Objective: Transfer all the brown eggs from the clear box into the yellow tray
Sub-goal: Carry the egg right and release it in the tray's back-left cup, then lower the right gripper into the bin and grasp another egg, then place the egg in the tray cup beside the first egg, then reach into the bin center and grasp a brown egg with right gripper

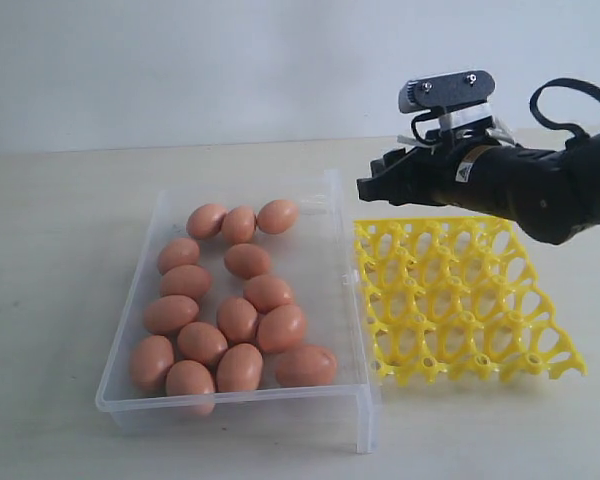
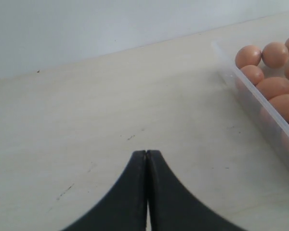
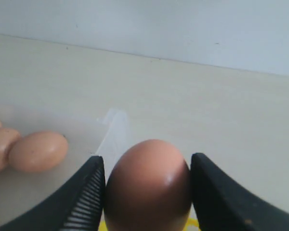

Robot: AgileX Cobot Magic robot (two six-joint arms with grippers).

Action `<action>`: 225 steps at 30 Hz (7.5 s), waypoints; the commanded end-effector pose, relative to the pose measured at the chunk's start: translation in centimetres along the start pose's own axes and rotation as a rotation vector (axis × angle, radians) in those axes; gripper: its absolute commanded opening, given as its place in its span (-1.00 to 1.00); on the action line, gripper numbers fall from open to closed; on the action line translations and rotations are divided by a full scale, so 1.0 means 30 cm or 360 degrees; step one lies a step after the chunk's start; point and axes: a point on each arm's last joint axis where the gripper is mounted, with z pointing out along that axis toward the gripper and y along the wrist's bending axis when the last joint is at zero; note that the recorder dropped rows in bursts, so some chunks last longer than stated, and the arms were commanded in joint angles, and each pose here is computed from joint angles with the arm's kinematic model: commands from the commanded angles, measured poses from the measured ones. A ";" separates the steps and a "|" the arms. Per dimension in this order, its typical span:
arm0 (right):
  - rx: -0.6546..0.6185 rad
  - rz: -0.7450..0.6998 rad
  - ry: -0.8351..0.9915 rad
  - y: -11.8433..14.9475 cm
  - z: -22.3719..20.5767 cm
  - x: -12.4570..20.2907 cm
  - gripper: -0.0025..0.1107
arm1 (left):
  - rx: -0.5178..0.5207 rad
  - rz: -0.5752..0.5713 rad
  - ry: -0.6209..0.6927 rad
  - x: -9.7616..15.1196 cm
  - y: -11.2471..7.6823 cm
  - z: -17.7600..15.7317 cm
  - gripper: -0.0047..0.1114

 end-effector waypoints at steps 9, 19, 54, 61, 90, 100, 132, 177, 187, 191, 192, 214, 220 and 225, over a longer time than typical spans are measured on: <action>0.0013 0.0248 0.0125 -0.008 0.060 0.103 -0.96 | -0.0002 -0.0001 -0.0026 -0.007 0.001 -0.003 -0.92; -0.0036 0.0407 0.0227 0.004 0.078 0.148 -0.96 | -0.0002 -0.0001 -0.0026 -0.007 0.001 -0.003 -0.92; -0.0585 -0.0114 0.1172 0.461 0.086 -0.256 -0.64 | -0.0002 -0.0001 -0.0026 -0.007 0.001 -0.003 -0.92; -0.0607 -0.0127 0.1312 0.528 0.223 -0.208 0.09 | -0.0002 -0.0001 -0.0026 -0.007 0.001 -0.003 -0.92; -0.0474 -0.0106 0.1264 0.548 0.412 -0.093 -0.93 | -0.0002 -0.0001 -0.0026 -0.007 0.001 -0.003 -0.92; -0.0362 -0.0230 0.0725 0.475 0.263 -0.325 -0.96 | -0.0002 -0.0001 -0.0026 -0.007 0.001 -0.003 -0.92; 0.0045 0.0346 -0.0308 -0.061 -0.105 0.103 -0.96 | -0.0002 -0.0001 -0.0026 -0.007 0.001 -0.003 -0.92; 0.0073 0.0353 -0.0035 -0.073 0.044 0.221 0.12 | -0.0002 -0.0001 -0.0026 -0.007 0.001 -0.003 -0.92; 0.0076 0.0022 0.0449 0.077 -0.219 -0.220 -0.96 | -0.0002 -0.0001 -0.0026 -0.007 0.001 -0.003 -0.92; -0.0186 -0.0229 0.0729 0.232 -0.196 -0.264 -0.96 | -0.0002 -0.0001 -0.0026 -0.007 0.001 -0.003 -0.92; -0.0282 -0.0385 0.0786 0.268 -0.188 -0.263 -0.96 | -0.0002 -0.0001 -0.0026 -0.007 0.001 -0.003 -0.92; -0.0789 -0.1184 0.1379 0.509 0.156 -0.129 0.14 | -0.0002 -0.0001 -0.0026 -0.007 0.001 -0.003 -0.92; -0.0795 -0.1208 0.1370 0.517 0.211 -0.098 0.14 | -0.0002 -0.0001 -0.0026 -0.007 0.001 -0.003 -0.92; -0.0762 -0.1232 0.1330 0.516 0.252 -0.067 0.14 | -0.0002 -0.0001 -0.0026 -0.007 0.001 -0.003 -0.92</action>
